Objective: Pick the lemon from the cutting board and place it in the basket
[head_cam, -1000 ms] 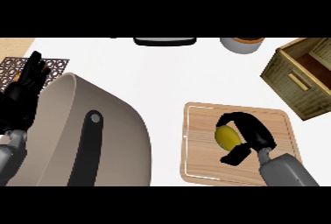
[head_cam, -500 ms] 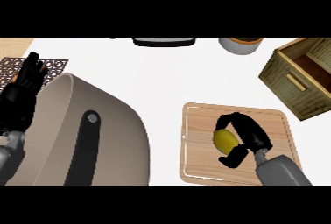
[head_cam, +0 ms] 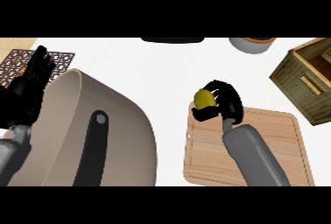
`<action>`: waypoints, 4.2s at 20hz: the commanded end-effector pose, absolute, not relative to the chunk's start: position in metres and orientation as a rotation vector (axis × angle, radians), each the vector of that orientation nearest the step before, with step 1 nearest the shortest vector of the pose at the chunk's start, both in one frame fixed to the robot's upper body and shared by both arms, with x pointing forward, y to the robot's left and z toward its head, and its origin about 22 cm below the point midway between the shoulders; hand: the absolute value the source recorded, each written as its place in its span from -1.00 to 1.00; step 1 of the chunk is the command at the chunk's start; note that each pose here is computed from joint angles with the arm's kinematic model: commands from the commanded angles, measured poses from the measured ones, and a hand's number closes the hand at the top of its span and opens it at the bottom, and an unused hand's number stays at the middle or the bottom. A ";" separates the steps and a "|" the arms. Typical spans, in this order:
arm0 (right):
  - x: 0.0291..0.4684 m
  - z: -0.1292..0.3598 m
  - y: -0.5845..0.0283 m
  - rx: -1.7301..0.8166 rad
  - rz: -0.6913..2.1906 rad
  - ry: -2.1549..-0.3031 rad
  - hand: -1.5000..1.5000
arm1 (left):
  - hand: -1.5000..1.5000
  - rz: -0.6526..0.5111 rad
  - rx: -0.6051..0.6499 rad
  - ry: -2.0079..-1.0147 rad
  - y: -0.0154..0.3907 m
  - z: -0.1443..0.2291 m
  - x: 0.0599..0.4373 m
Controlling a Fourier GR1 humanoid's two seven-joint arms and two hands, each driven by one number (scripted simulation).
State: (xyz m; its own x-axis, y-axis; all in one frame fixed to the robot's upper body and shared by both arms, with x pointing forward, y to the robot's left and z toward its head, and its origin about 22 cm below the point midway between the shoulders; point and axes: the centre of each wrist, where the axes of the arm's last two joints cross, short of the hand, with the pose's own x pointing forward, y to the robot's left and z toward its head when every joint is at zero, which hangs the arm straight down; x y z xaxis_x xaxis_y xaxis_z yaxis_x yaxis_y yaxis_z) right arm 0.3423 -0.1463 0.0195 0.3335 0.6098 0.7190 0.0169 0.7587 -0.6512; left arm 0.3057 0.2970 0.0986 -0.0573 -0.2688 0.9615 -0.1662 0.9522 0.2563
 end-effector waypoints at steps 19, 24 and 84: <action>0.424 0.216 -0.105 -0.944 -0.105 -1.524 1.00 | 0.00 -0.026 0.294 -1.510 0.300 0.049 0.286; 0.429 0.262 -0.116 -0.948 -0.311 -1.553 1.00 | 0.00 -0.043 0.284 -1.524 0.298 0.057 0.286; 0.444 0.256 -0.389 -1.757 0.420 -0.867 1.00 | 0.00 -0.048 0.238 -1.551 0.277 0.066 0.300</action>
